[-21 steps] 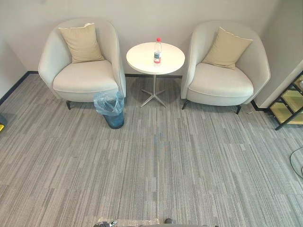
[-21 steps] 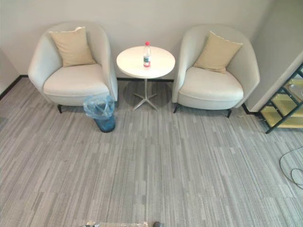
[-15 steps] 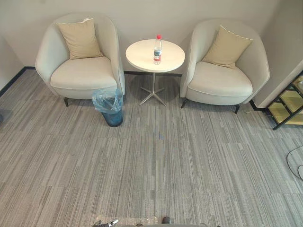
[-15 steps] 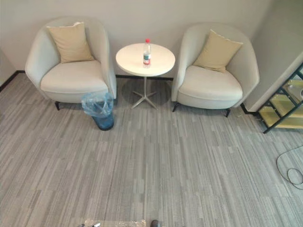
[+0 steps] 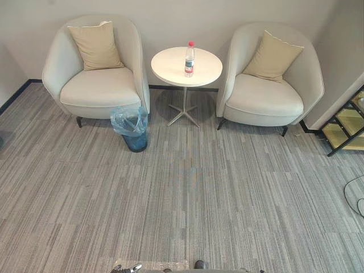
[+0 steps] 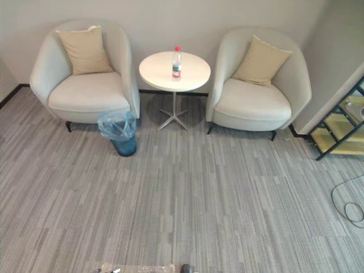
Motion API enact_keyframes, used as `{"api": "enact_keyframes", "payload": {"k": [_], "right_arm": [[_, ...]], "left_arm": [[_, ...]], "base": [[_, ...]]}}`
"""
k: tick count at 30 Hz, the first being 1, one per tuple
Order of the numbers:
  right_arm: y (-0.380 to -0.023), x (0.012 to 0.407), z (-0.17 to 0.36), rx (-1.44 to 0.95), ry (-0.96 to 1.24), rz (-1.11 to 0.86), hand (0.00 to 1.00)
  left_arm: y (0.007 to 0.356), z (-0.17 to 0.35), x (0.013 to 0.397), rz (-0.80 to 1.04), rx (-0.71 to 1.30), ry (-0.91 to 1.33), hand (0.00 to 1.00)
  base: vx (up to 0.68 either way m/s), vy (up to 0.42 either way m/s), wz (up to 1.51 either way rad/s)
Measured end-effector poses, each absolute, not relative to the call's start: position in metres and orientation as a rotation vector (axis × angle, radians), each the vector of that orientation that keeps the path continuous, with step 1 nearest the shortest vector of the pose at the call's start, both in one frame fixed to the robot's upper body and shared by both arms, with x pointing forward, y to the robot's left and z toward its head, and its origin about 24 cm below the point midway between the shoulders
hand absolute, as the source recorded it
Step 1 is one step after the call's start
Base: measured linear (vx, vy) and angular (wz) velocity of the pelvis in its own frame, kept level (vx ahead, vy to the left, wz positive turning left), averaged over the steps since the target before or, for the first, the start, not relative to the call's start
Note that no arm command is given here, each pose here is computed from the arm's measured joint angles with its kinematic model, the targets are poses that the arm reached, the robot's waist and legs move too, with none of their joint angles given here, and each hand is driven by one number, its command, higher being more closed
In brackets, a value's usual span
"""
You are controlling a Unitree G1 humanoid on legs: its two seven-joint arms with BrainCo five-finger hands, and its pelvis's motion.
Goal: Gather rubbish on tea table into small bin, then transfer packed bag to large trash can.
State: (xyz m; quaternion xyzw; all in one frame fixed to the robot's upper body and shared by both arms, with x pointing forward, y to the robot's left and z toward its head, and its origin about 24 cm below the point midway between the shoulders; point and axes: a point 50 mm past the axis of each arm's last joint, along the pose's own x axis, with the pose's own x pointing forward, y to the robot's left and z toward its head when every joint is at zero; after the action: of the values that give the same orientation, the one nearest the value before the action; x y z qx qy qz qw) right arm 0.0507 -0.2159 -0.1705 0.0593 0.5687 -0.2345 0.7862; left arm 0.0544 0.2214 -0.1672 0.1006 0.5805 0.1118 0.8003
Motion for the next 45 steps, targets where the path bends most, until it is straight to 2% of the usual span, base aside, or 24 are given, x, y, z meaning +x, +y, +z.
{"api": "enact_keyframes", "payload": {"k": [17, 24, 31, 36, 45], "right_arm": [[-0.217, 0.063, -0.169, 0.126, 1.196, -0.509, 0.0], [-0.222, 0.075, -0.163, 0.111, 1.13, -0.524, 0.0], [-0.229, 0.082, -0.161, 0.096, 1.113, -0.53, 0.0], [-0.207, 0.093, -0.162, 0.167, 1.084, -0.497, 0.0], [-0.21, 0.12, -0.15, 0.153, 0.961, -0.467, 0.0]], "left_arm": [[0.223, -0.163, 0.075, 0.229, 0.234, 1.195, 0.0], [0.219, -0.159, 0.083, 0.363, 0.101, 1.125, 0.0], [0.213, -0.162, 0.072, 0.38, 0.076, 1.155, 0.0], [0.227, -0.161, 0.067, 0.402, 0.105, 1.172, 0.0], [0.22, -0.158, 0.091, 0.378, 0.094, 1.122, 0.0]], "base": [[0.0, -0.001, -0.01], [0.06, -0.022, -0.24], [0.36, 0.174, -0.32], [0.56, 0.254, -0.48], [0.48, 0.008, 0.04]]}}
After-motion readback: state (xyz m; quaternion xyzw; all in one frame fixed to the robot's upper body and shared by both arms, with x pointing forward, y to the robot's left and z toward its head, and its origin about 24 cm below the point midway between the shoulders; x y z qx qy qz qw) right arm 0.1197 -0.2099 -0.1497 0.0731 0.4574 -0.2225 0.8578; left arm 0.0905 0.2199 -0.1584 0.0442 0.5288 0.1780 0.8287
